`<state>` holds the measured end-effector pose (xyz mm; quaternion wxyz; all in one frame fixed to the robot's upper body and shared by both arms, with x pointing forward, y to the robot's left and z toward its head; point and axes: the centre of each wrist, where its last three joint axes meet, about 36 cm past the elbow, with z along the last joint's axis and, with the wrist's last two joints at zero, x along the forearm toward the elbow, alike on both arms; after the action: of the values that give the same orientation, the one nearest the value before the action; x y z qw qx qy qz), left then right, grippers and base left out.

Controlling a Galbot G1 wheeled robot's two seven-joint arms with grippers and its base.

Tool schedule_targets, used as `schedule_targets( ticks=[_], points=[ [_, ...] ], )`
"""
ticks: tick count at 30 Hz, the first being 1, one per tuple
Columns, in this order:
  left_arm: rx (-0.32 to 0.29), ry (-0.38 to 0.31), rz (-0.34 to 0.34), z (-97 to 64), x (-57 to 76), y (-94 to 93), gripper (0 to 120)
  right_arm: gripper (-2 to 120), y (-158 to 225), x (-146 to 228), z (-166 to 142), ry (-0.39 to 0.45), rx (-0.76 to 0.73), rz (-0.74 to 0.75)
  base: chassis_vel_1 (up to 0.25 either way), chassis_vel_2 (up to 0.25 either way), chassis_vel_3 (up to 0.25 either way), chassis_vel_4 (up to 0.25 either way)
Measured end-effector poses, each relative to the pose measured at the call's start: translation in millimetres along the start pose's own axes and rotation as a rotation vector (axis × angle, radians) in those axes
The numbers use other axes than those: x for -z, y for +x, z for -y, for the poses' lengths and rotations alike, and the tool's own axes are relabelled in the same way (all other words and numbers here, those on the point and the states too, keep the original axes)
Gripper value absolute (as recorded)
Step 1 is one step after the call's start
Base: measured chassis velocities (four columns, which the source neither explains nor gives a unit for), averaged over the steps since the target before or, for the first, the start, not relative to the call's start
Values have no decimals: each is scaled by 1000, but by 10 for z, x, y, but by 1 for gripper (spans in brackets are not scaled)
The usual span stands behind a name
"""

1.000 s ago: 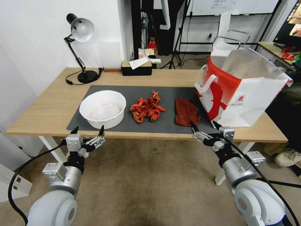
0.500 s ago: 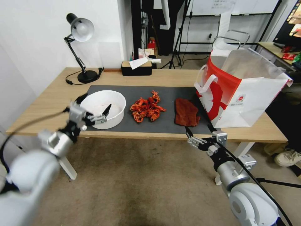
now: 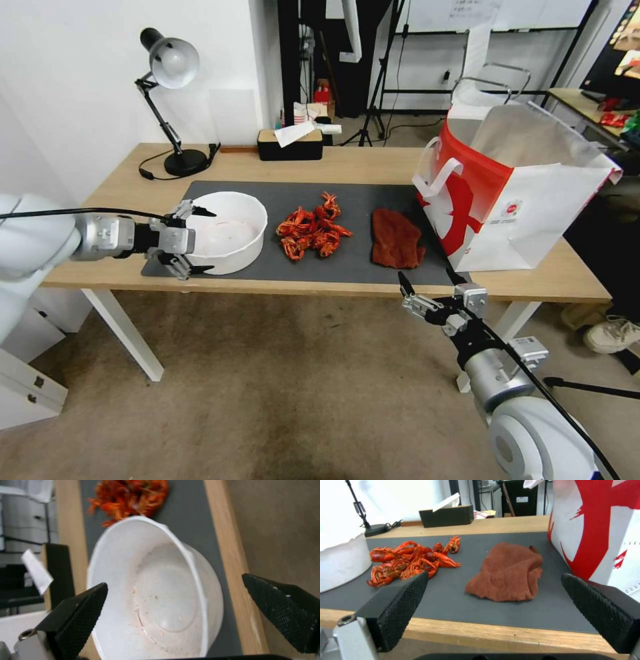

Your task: Sweep shrimp from table into container with towel, then put container into takeout bag.

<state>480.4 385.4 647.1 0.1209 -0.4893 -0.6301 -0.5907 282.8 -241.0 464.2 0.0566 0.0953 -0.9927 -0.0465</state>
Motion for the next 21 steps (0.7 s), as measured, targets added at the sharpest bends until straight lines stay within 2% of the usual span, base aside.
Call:
schedule_targets(
  ticks=[4,9,11,12,19,21],
  points=[
    [-54,-52,-23,-42,-19,-56,100,100,-1,-14,12,8,-2,3,0,0,0,0],
    [-65,-49,-24,-36,-42,-112,100,100,-3,-24,22,11,-4,1,0,0,0,0],
    [-81,-24,-26,-17,-131,-239,100,100,-15,-46,13,16,-1,-3,0,0,0,0],
    [-81,-24,-26,-17,-131,-239,100,100,-15,-46,13,16,-1,-3,0,0,0,0],
    [-99,23,-60,-73,-353,-347,100,100,-36,-102,-22,27,5,-14,0,0,0,0],
    [-101,26,-65,-82,-375,-360,100,100,-37,-111,-23,28,5,-16,0,0,0,0]
  ],
)
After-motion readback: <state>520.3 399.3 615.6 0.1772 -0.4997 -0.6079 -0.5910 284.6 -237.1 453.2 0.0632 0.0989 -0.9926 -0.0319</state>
